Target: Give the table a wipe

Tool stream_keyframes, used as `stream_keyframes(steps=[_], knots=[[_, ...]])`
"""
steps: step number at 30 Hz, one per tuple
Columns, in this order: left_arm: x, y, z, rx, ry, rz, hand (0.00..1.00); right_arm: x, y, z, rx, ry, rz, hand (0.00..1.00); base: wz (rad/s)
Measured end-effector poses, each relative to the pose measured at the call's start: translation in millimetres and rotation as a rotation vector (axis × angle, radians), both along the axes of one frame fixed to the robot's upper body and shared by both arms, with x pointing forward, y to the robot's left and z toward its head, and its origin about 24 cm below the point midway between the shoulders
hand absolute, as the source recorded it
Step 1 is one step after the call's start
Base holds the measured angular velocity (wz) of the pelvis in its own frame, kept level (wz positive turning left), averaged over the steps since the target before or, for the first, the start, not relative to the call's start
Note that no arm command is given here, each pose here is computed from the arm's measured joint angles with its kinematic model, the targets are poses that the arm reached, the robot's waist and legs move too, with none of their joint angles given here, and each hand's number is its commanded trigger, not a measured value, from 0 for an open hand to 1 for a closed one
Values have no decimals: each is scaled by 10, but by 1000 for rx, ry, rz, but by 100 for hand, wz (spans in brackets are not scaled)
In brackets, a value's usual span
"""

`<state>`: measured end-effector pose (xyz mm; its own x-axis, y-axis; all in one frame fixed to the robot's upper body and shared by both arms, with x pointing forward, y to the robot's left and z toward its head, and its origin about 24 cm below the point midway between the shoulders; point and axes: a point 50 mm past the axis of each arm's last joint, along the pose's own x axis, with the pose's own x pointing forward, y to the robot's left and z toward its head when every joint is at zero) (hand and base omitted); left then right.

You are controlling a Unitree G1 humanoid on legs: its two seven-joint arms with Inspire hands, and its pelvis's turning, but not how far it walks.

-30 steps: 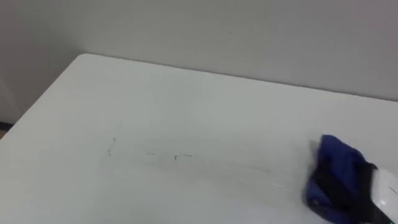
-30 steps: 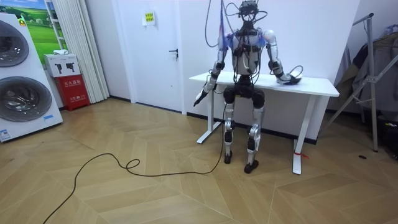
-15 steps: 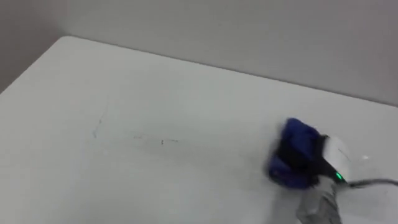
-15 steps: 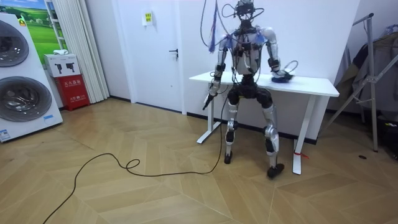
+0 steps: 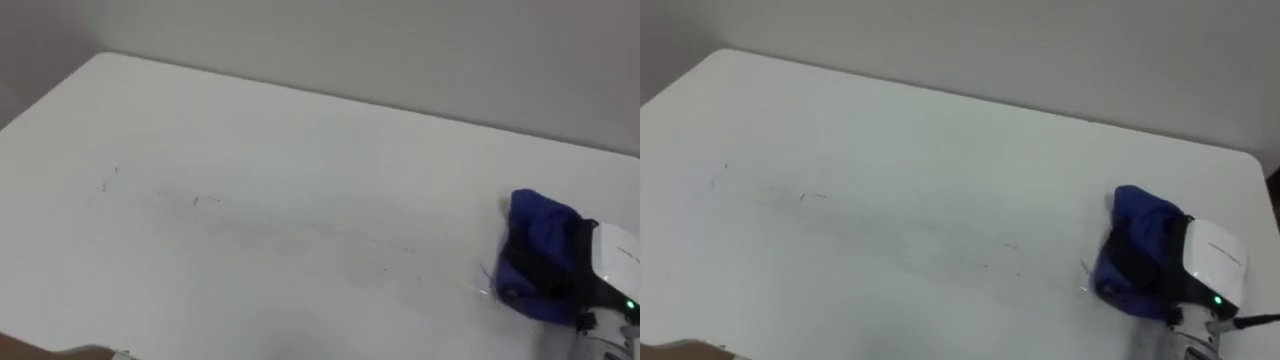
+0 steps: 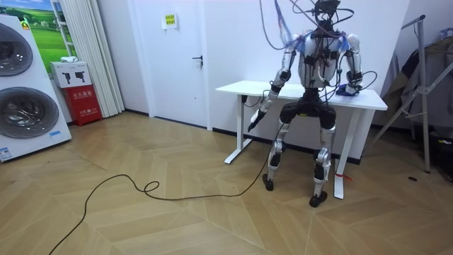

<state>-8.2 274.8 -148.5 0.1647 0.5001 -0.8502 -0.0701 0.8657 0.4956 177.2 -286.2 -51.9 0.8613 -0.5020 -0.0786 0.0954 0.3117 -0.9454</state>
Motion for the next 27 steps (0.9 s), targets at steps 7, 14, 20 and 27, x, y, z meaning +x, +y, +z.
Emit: stream_keyframes(steps=[7,14,20,27], knots=[[322,-108,-44,34,-35,-45,0,660,971,83,153,0,296,100,-46],[484,-164,47,44,-154,-56,0,537,1237,-1,226,13,449,100,16],[337,71,95,122,-101,-46,0,-254,522,-180,157,-75,143,100,23],[438,58,108,151,-138,-63,0,-421,354,-178,128,-85,62,100,-4]])
